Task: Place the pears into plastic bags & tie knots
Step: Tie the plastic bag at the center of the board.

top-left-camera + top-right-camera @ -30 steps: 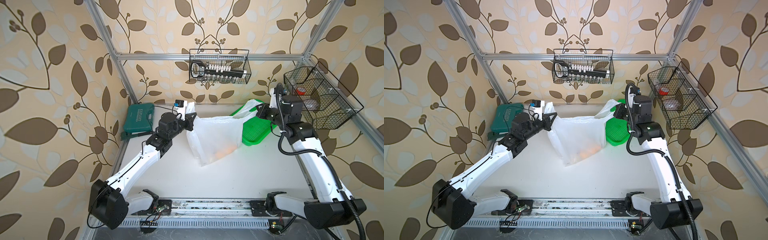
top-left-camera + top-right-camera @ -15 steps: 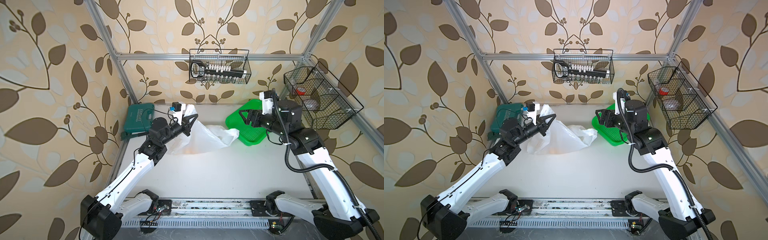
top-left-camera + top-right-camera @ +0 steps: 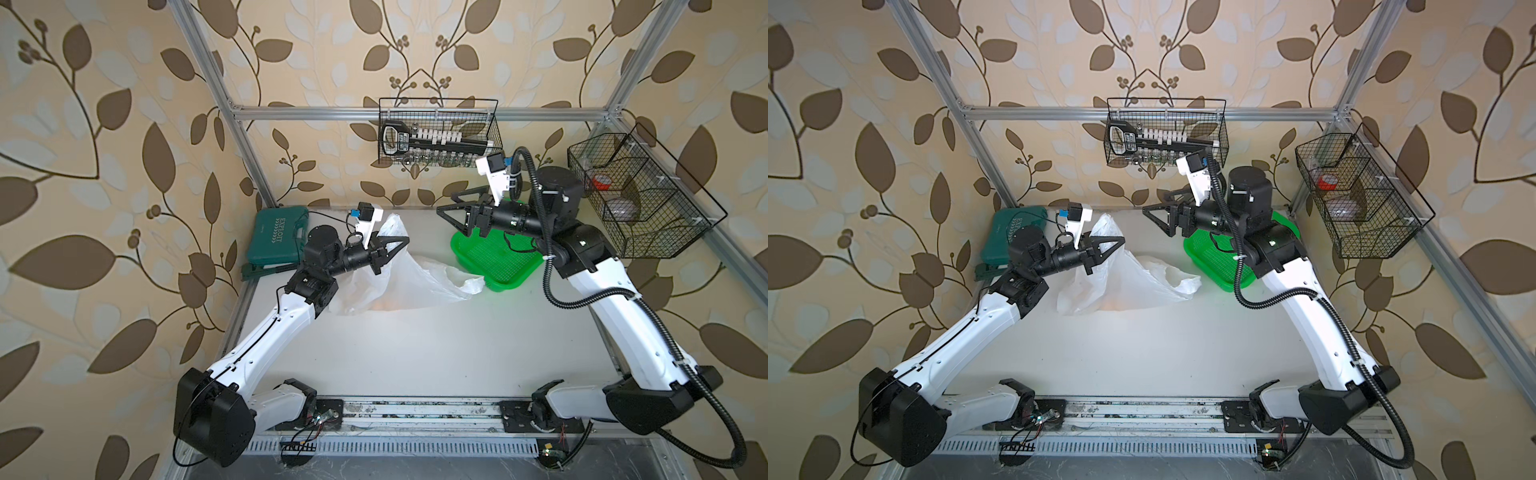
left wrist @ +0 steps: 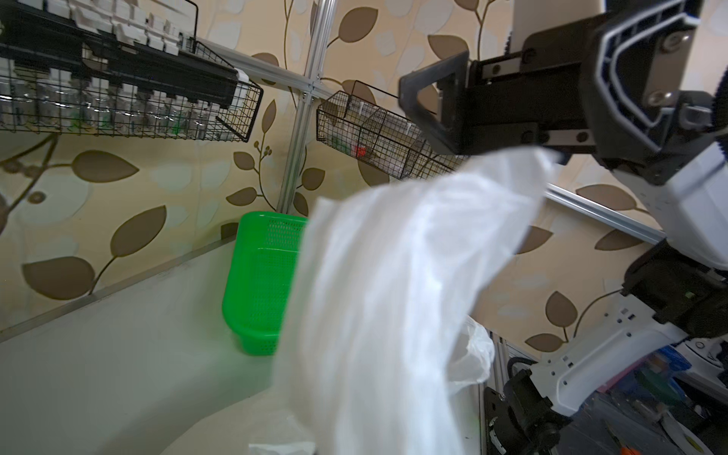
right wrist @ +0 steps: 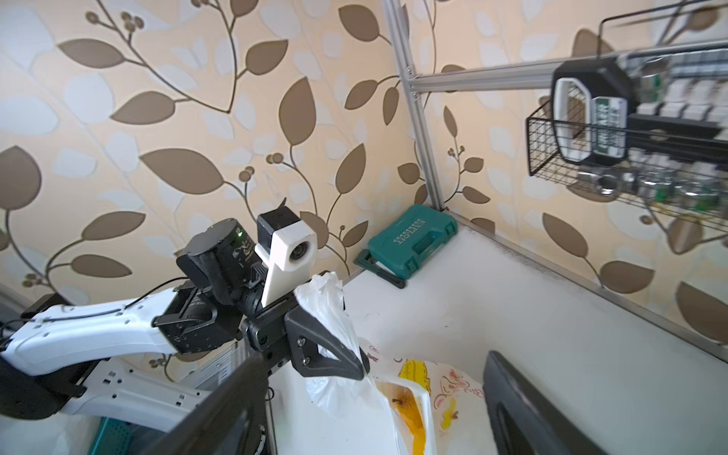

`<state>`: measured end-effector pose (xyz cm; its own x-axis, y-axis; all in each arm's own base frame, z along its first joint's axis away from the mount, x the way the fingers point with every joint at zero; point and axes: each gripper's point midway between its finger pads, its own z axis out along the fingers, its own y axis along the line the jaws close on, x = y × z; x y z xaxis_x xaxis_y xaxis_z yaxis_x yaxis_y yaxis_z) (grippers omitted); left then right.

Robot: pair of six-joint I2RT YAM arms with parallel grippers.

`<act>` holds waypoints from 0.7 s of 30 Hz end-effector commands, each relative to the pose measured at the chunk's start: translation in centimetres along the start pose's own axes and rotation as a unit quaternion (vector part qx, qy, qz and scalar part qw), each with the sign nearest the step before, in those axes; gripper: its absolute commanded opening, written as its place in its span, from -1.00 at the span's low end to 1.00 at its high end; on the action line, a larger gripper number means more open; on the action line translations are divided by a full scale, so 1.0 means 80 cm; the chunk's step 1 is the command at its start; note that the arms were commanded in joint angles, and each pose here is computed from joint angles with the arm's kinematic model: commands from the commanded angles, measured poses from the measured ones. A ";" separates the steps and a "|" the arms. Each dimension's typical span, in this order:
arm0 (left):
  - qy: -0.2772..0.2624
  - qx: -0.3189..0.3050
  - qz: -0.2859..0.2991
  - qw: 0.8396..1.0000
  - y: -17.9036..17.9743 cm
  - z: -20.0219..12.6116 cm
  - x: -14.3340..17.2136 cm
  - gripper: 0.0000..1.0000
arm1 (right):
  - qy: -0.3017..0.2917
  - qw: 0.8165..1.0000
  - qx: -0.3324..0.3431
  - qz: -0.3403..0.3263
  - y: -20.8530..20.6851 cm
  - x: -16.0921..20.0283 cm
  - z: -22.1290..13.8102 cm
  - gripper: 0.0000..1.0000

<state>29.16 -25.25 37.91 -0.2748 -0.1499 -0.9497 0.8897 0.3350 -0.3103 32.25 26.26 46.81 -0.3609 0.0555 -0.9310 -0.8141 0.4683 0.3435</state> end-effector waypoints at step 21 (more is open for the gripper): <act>-0.020 0.093 0.028 0.995 -0.043 -0.004 -0.046 -1.00 | 0.034 0.982 -0.185 -0.020 0.057 0.022 0.083 0.64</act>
<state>28.09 -25.93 40.92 -0.2682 -0.1574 -0.9504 0.9326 0.2049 -0.2971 31.20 33.77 45.84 -0.3515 -0.0266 -0.9358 -0.9248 0.1650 0.3427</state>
